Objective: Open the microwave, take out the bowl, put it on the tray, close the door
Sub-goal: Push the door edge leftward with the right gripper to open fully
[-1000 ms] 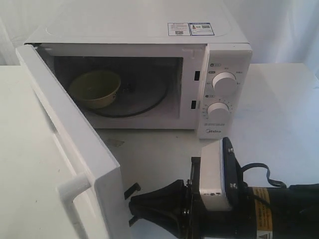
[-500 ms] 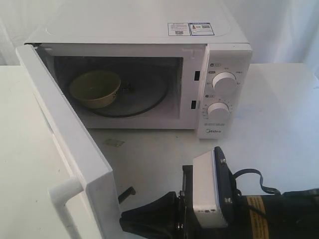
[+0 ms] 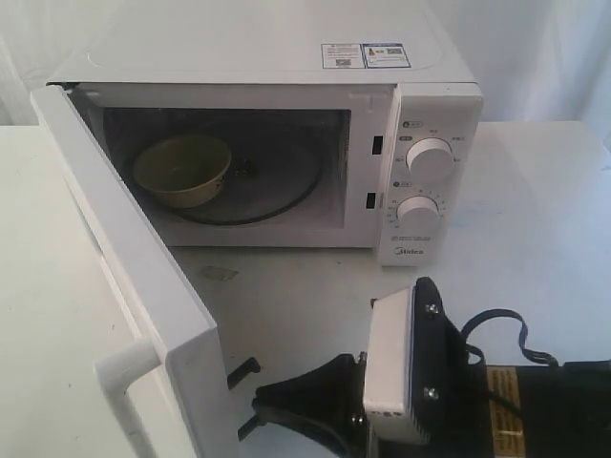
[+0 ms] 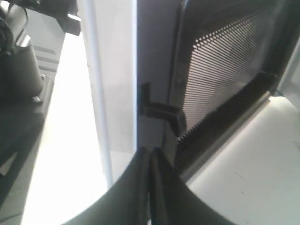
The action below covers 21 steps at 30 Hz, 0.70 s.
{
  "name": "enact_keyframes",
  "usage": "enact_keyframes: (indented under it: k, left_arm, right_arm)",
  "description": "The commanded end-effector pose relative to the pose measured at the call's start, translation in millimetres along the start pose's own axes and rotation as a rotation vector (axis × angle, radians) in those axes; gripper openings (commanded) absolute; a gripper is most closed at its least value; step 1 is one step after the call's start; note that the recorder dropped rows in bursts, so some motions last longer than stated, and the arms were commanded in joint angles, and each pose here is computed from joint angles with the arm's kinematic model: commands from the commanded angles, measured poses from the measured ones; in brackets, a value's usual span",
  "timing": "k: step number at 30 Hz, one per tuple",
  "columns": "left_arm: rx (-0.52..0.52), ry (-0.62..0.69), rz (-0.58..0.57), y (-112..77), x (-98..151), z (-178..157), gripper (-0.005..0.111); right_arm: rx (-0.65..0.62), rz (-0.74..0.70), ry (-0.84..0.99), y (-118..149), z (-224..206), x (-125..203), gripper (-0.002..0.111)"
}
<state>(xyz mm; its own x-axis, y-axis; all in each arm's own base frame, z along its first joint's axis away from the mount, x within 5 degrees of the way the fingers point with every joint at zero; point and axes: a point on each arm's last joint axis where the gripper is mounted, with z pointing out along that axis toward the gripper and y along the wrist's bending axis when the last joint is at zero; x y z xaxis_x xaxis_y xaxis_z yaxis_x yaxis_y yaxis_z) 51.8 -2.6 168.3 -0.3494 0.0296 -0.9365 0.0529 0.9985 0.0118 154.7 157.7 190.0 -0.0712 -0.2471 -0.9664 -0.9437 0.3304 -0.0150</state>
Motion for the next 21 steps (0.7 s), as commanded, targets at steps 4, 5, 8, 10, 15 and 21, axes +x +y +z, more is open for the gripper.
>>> enact_keyframes:
  k: [4, 5, 8, 10, 15, 21]
  left_arm:
    - [0.003, 0.004, -0.003, -0.3, 1.9, 0.5, 0.0]
    - [0.003, 0.004, -0.003, -0.3, 1.9, 0.5, 0.0]
    - [0.003, 0.004, -0.003, -0.3, 1.9, 0.5, 0.0]
    - [0.003, 0.004, -0.003, -0.3, 1.9, 0.5, 0.0]
    - [0.003, 0.004, -0.003, -0.3, 1.9, 0.5, 0.0]
    - [0.003, 0.004, -0.003, -0.3, 1.9, 0.5, 0.0]
  right_arm:
    - [0.183, 0.0, 0.022, -16.3, -3.0, -4.0, 0.0]
    - [0.165, 0.005, 0.011, -16.2, 1.3, -3.8, 0.0]
    - [0.133, 0.036, 0.019, -19.0, 17.7, 1.0, 0.0]
    - [0.131, 0.055, 0.045, -23.6, 25.8, 8.0, 0.0]
    - [0.034, 0.075, -0.02, -17.6, 38.3, 12.6, 0.0]
    - [-0.056, 0.081, -0.054, 0.8, 46.2, 7.3, 0.0]
